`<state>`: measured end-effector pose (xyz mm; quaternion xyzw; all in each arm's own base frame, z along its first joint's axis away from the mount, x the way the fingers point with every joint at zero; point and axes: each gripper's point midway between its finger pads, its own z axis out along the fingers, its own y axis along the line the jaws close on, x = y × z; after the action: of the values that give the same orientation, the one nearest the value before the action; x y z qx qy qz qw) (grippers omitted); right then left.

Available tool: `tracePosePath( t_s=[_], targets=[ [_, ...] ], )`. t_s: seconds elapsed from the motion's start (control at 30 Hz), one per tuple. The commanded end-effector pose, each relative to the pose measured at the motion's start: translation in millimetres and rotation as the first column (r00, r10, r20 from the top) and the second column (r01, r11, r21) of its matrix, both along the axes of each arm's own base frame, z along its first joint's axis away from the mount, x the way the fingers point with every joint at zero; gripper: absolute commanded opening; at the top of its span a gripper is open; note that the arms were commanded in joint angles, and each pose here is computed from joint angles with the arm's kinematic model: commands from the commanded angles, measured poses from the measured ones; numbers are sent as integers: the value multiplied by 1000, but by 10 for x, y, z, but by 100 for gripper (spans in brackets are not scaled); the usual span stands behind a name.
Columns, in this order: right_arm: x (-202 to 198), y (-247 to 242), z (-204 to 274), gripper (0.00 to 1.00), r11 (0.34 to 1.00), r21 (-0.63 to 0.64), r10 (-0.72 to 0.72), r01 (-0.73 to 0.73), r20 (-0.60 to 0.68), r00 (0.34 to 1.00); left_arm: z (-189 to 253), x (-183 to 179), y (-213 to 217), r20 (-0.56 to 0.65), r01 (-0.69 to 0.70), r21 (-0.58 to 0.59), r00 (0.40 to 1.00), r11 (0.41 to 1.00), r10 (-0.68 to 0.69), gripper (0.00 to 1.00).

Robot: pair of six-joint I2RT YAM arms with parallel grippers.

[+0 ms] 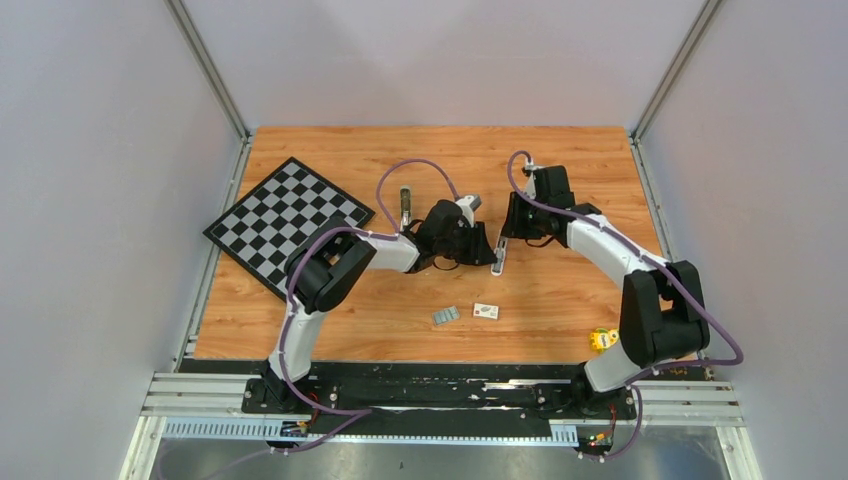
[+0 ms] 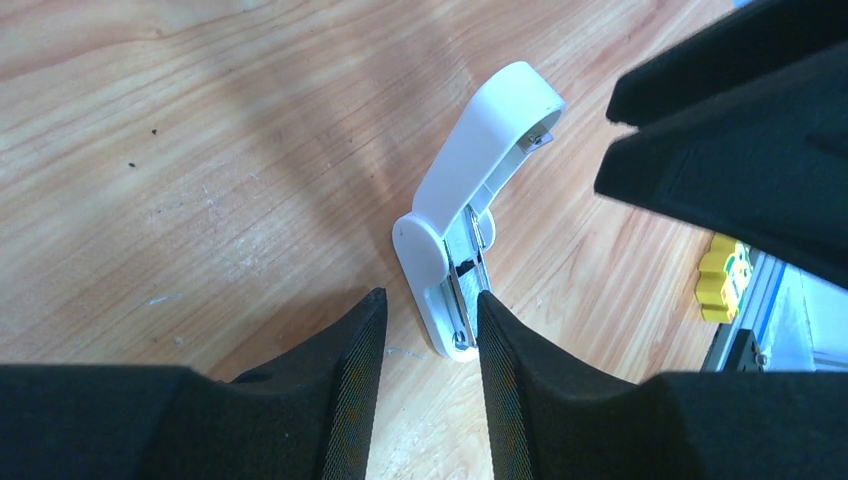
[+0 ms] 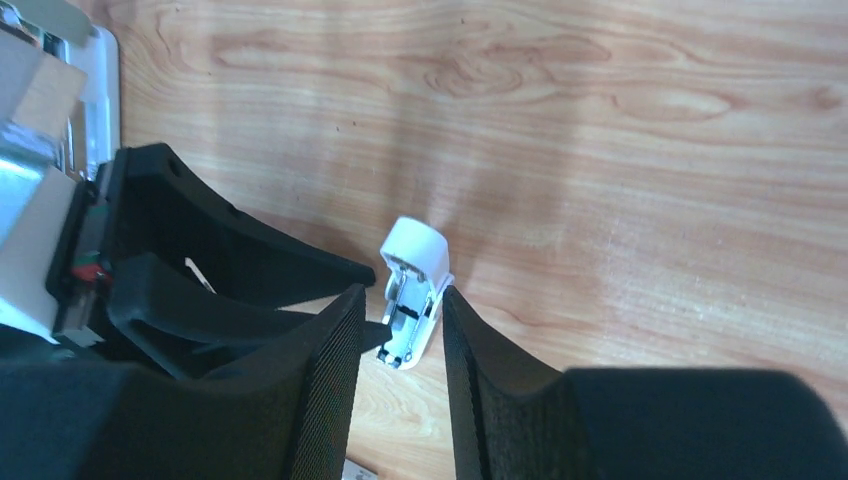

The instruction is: Load the staples into the stapler

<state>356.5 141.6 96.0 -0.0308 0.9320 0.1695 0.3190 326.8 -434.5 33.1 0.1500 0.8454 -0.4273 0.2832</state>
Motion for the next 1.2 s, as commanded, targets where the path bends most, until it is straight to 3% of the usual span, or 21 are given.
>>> tracePosePath(
  t_s=[0.0, 0.33, 0.5, 1.17],
  targets=[
    [137, -1, 53, 36, 999, 46, 10, -10, -12, 1000, -173, -15, -22, -23, 1, 27, 1000, 1000, 0, 41],
    [281, 8, -28, 31, 998, 50, 32, -30, -43, 999, -236, -6, 3, -19, 1, 55, 1000, 998, 0, 36],
    [284, 11, -69, 22, 998, 47, 38, -35, -52, 998, -249, 2, -10, -21, 4, 55, 1000, 999, -2, 33],
    [-116, 80, -146, 21, 989, 106, 117, -105, -107, 987, -302, 1, 15, -27, -8, 65, 1000, 998, 10, 31]
  ],
)
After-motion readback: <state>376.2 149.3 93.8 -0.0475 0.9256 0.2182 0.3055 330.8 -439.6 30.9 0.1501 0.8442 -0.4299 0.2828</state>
